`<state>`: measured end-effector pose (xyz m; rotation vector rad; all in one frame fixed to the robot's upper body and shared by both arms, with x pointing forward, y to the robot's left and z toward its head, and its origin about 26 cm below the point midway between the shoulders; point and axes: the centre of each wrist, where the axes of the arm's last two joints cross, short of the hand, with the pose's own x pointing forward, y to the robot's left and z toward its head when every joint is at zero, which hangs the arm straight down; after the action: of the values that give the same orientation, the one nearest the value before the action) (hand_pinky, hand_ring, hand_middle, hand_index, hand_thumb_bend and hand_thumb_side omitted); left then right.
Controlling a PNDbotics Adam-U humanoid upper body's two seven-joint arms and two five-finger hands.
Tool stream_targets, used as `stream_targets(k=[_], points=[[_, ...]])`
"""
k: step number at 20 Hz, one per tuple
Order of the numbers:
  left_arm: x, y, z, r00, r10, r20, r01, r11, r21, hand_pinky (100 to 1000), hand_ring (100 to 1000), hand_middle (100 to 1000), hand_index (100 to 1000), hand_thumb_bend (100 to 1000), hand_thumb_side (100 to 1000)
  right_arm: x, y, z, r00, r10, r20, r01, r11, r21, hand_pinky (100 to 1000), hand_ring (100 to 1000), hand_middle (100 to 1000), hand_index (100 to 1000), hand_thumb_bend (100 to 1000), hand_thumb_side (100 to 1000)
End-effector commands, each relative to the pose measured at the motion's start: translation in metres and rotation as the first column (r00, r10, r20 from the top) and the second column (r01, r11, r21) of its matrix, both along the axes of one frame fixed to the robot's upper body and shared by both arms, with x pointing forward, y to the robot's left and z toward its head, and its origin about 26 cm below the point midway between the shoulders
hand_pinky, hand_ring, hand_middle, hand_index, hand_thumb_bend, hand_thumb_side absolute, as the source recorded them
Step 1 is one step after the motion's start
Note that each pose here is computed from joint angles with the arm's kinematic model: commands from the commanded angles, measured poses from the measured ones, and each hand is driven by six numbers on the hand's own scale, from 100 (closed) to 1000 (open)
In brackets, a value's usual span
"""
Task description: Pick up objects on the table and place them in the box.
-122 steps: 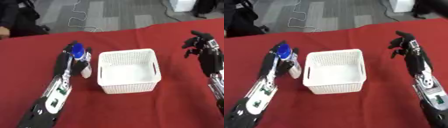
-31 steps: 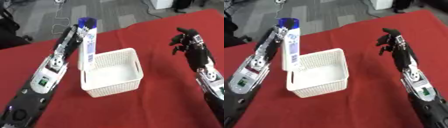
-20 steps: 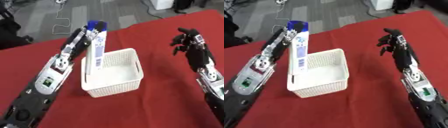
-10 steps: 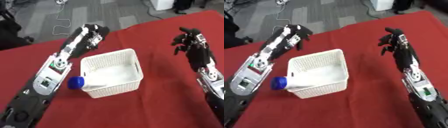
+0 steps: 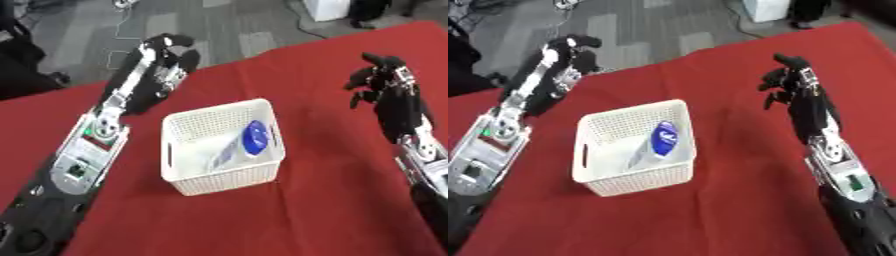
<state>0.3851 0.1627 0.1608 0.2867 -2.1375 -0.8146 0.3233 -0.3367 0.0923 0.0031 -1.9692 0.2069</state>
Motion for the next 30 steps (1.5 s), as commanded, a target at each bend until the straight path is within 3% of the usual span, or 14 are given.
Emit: stream_targets(k=[1,8,13,17,22,30], points=[[-0.006,0.033,0.021,0.986,0.128,0.108,-0.124,0.991,-0.042,668,682,773,845,433,1000,-0.001,-0.005,0.007,1.0,-0.01,0.023,0.011,1.0,-0.019,342,573,572,886,203,1000],[-0.044,0.067,0.004,0.913,0.369,0.174,-0.334,0.921,-0.2,670,683,766,836,444,1000,-0.002,-0.004,0.009,0.999,-0.003,0.047,0.004,1.0,-0.031,344,574,573,882,201,1000],[-0.071,0.076,-0.018,0.871,0.465,0.157,-0.419,0.871,-0.259,663,668,757,836,447,1000,-0.005,0.0,0.015,0.996,0.016,0.083,-0.012,0.999,-0.042,347,574,574,875,199,1000],[-0.086,0.07,-0.02,0.864,0.473,0.173,-0.404,0.855,-0.324,660,662,754,839,453,1000,-0.006,0.007,0.025,0.989,0.032,0.145,-0.028,0.999,-0.026,351,574,575,870,200,1000],[-0.089,0.064,-0.018,0.877,0.445,0.181,-0.367,0.863,-0.346,657,655,753,838,454,1000,-0.014,0.012,0.046,0.965,0.028,0.262,-0.03,1.0,0.003,362,573,576,856,199,1000],[-0.093,0.063,-0.022,0.886,0.435,0.164,-0.357,0.862,-0.36,658,654,757,840,455,1000,-0.023,0.021,0.062,0.946,0.035,0.324,-0.053,0.997,0.048,365,572,577,852,200,1000]])
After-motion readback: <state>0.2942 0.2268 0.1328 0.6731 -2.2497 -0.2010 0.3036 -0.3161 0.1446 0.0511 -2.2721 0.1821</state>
